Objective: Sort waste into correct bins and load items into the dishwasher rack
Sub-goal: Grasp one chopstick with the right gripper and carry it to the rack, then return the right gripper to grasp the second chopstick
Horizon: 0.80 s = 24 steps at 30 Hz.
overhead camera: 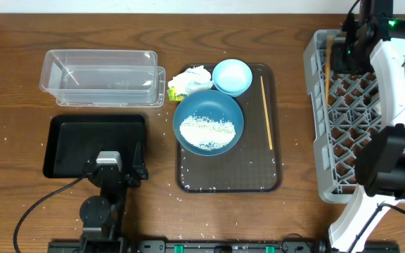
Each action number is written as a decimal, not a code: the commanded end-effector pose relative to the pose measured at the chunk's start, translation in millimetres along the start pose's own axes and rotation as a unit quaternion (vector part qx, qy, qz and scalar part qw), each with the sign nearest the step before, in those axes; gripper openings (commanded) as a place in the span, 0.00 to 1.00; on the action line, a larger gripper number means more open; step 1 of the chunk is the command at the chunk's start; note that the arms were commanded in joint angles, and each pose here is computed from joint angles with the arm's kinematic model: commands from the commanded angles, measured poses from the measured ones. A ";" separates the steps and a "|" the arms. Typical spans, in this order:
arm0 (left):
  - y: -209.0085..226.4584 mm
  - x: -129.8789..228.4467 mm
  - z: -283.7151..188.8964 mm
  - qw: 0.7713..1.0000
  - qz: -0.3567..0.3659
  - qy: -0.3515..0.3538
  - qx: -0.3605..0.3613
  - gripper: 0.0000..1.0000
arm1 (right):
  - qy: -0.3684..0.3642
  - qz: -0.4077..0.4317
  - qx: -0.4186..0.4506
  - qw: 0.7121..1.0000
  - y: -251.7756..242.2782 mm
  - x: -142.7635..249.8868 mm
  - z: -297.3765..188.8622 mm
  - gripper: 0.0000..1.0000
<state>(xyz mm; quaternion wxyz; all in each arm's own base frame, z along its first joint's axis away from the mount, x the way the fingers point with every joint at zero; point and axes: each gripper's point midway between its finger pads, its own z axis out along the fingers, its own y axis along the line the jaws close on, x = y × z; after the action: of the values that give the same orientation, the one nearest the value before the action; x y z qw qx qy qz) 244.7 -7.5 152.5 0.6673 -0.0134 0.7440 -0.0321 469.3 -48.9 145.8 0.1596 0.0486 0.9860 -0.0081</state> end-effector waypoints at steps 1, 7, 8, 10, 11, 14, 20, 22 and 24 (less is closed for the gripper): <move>4.4 15.8 0.9 1.000 0.003 0.023 -0.010 0.91 | 0.014 -0.009 -0.021 1.000 11.0 6.3 6.1 0.37; 4.4 15.8 0.9 1.000 0.003 0.023 -0.010 0.91 | 0.031 -0.016 -0.059 0.998 32.1 15.3 4.6 0.38; 4.4 15.8 0.9 1.000 0.003 0.023 -0.010 0.90 | 0.033 -0.017 -0.059 0.998 33.7 16.0 4.6 0.39; 4.4 15.8 0.9 1.000 0.003 0.023 -0.010 0.91 | 0.033 -0.016 -0.060 0.998 35.8 16.2 4.5 0.40; 4.5 15.9 0.9 1.000 0.003 0.024 -0.010 0.91 | 0.033 -0.013 -0.060 0.998 36.6 16.2 4.5 0.40; 4.4 15.8 0.9 1.000 0.003 0.023 -0.010 0.91 | 0.041 -0.008 -0.080 0.996 45.2 19.9 3.3 0.40; 4.4 15.8 0.9 1.000 0.003 0.023 -0.010 0.90 | 0.080 -0.053 -0.186 0.978 99.2 42.7 -9.2 0.39; 4.4 15.8 0.9 1.000 0.003 0.023 -0.010 0.91 | 0.094 -0.065 -0.188 0.975 111.7 51.3 -10.8 0.39; 4.4 15.8 0.9 1.000 0.003 0.023 -0.010 0.91 | 0.106 -0.082 -0.189 0.973 125.7 60.1 -10.2 0.41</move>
<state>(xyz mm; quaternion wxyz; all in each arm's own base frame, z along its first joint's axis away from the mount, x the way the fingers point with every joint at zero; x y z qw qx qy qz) 244.7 -7.5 152.5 0.6673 -0.0134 0.7440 -0.0321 430.1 50.3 140.3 0.0755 -0.0262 0.9868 0.1407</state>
